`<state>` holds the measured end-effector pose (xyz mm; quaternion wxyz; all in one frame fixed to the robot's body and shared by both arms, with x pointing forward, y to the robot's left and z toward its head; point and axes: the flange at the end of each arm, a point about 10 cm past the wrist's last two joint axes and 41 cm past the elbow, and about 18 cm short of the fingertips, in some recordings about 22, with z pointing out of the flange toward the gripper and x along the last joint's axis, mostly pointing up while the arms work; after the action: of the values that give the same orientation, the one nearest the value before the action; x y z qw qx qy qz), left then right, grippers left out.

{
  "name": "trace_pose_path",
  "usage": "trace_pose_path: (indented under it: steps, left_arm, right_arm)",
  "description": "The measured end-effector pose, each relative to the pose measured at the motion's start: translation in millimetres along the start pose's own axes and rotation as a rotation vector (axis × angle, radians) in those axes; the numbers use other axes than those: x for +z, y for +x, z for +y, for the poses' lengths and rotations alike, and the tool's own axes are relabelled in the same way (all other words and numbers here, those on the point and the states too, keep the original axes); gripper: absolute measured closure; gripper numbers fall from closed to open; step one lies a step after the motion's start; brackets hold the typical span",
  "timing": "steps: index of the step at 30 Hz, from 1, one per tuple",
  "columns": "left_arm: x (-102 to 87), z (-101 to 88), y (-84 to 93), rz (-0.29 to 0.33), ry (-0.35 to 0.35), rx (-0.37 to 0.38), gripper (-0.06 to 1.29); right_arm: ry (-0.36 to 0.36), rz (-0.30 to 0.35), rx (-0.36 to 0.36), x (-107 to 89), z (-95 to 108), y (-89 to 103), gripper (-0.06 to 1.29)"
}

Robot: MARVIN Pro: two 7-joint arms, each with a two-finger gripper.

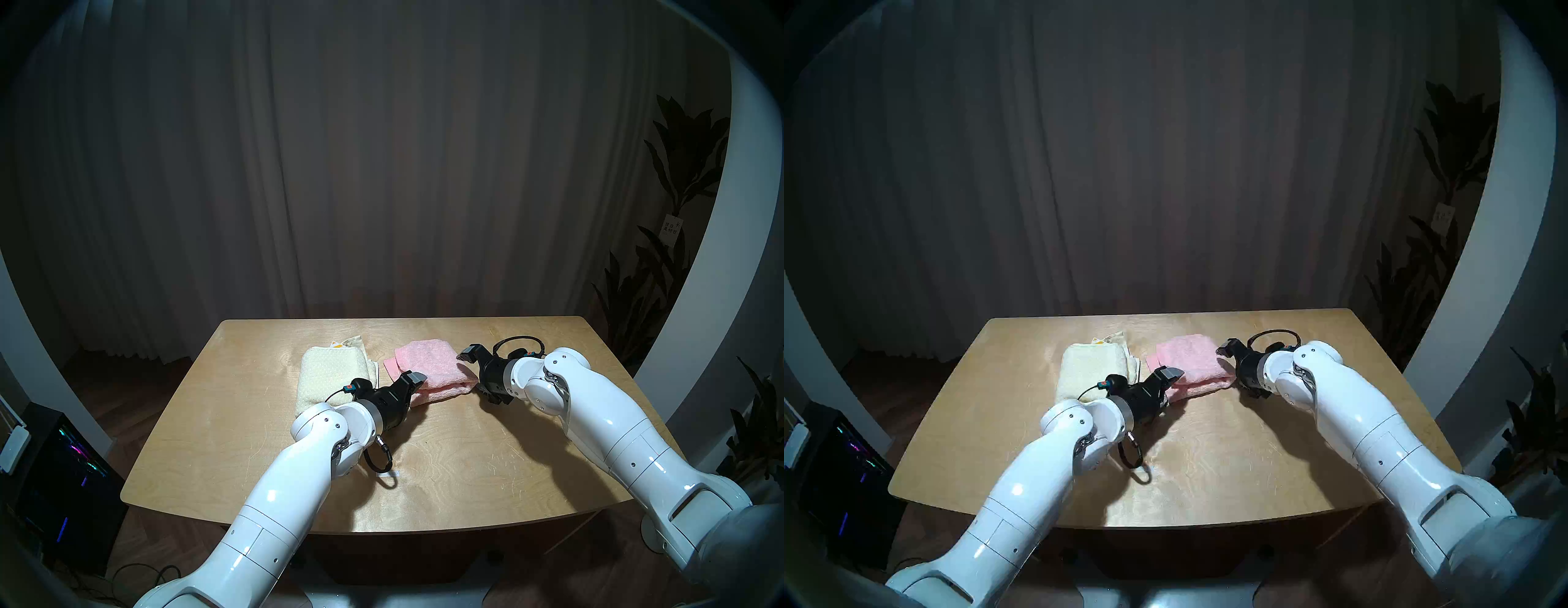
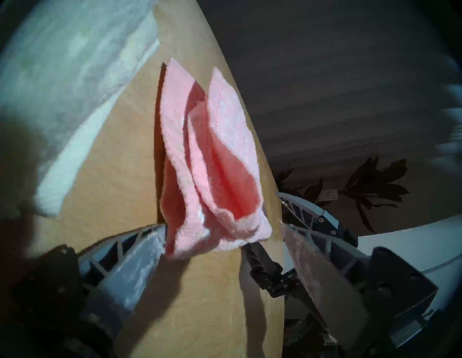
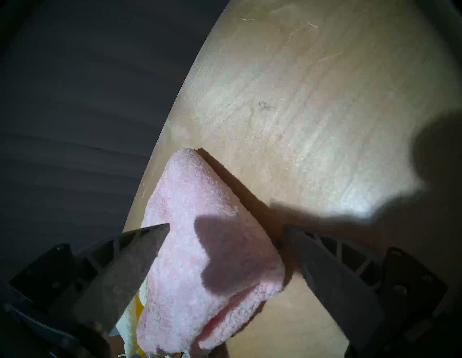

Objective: Fold each towel twice and stack them on table

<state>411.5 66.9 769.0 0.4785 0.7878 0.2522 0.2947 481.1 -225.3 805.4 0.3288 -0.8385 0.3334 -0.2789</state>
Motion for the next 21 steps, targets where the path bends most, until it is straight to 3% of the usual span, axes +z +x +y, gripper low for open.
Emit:
trace_pose_path:
  steps: [7, 21]
  left_arm:
    - [5.9, -0.6, -0.1, 0.012, 0.004, -0.007, 0.22]
    - [16.3, 0.0, 5.1, 0.061, -0.008, -0.049, 0.23]
  right_arm:
    - [-0.012, -0.004, -0.008, 3.2, -3, -0.7, -0.01]
    - [-0.019, 0.009, 0.01, 12.3, -7, 0.5, 0.01]
